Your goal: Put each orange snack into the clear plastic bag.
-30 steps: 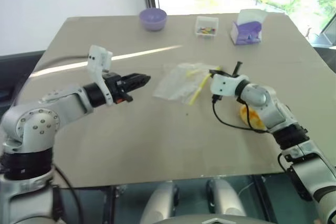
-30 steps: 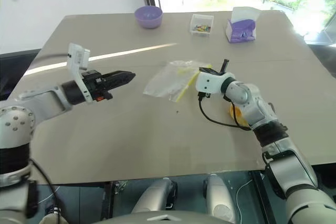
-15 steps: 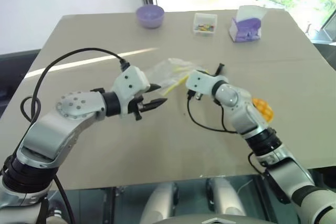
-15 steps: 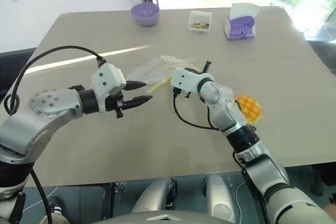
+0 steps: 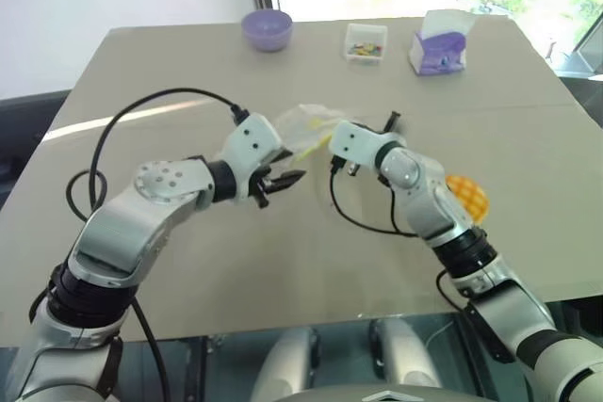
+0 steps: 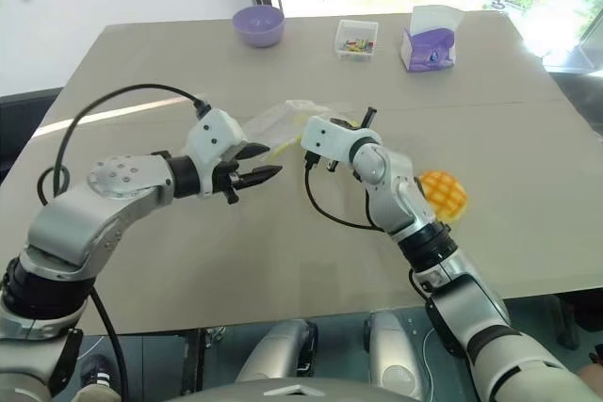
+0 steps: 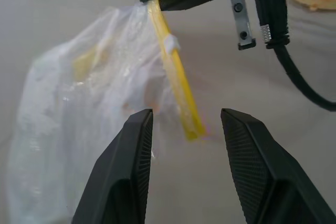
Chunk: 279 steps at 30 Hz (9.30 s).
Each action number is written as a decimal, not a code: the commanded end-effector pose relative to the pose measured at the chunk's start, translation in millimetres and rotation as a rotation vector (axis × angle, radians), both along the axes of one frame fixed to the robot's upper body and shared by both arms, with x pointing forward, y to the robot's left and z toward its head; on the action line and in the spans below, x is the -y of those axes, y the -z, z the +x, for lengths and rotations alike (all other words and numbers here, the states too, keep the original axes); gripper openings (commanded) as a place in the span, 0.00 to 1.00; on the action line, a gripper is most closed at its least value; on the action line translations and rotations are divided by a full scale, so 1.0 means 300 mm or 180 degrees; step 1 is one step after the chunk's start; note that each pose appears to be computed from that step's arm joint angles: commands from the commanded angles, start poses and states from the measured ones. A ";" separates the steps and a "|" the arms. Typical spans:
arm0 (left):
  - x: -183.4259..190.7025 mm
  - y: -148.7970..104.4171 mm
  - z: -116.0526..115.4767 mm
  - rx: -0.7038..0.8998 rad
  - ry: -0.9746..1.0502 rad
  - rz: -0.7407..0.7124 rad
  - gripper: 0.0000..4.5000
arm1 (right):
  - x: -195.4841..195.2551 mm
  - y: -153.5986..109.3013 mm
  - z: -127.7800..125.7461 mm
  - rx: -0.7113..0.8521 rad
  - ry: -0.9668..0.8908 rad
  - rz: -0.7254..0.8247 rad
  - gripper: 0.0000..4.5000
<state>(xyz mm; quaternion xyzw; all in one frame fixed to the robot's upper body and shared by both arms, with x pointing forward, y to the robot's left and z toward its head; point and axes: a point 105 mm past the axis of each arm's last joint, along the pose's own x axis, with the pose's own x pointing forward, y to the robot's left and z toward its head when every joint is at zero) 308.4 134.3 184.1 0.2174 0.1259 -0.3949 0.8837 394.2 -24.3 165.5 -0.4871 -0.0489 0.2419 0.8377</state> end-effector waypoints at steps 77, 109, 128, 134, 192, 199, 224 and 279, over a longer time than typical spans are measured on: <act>-0.023 -0.049 0.070 0.1474 0.1101 0.0343 0.00 | 0.194 -0.154 -0.269 -0.0781 -0.0985 0.1554 0.01; -0.061 -0.044 0.068 0.1445 0.0880 0.0419 0.00 | -0.045 -0.190 -0.261 -0.0390 -0.1797 0.0953 0.01; -0.043 -0.048 0.052 0.1454 0.0894 0.0363 0.00 | -0.077 -0.126 -0.246 -0.0453 -0.1824 0.0667 0.01; -0.037 -0.047 0.049 0.1443 0.0901 0.0341 0.00 | -0.074 -0.113 -0.242 -0.0470 -0.1793 0.0618 0.01; 0.013 -0.018 0.024 0.1298 0.1025 0.0226 0.00 | 0.023 -0.009 -0.158 -0.1081 -0.1027 0.1518 0.01; 0.038 0.004 0.007 0.1230 0.1130 0.0192 0.00 | -0.023 0.056 -0.087 -0.1508 -0.0343 0.2487 0.01; -0.013 0.071 0.044 0.1034 0.0840 0.0315 0.00 | 0.030 0.137 -0.037 0.0373 -0.0751 -0.0079 0.39; -0.004 0.075 0.109 0.0961 0.0674 0.0178 0.00 | 0.519 0.047 -0.309 -0.0868 0.0167 0.1429 1.00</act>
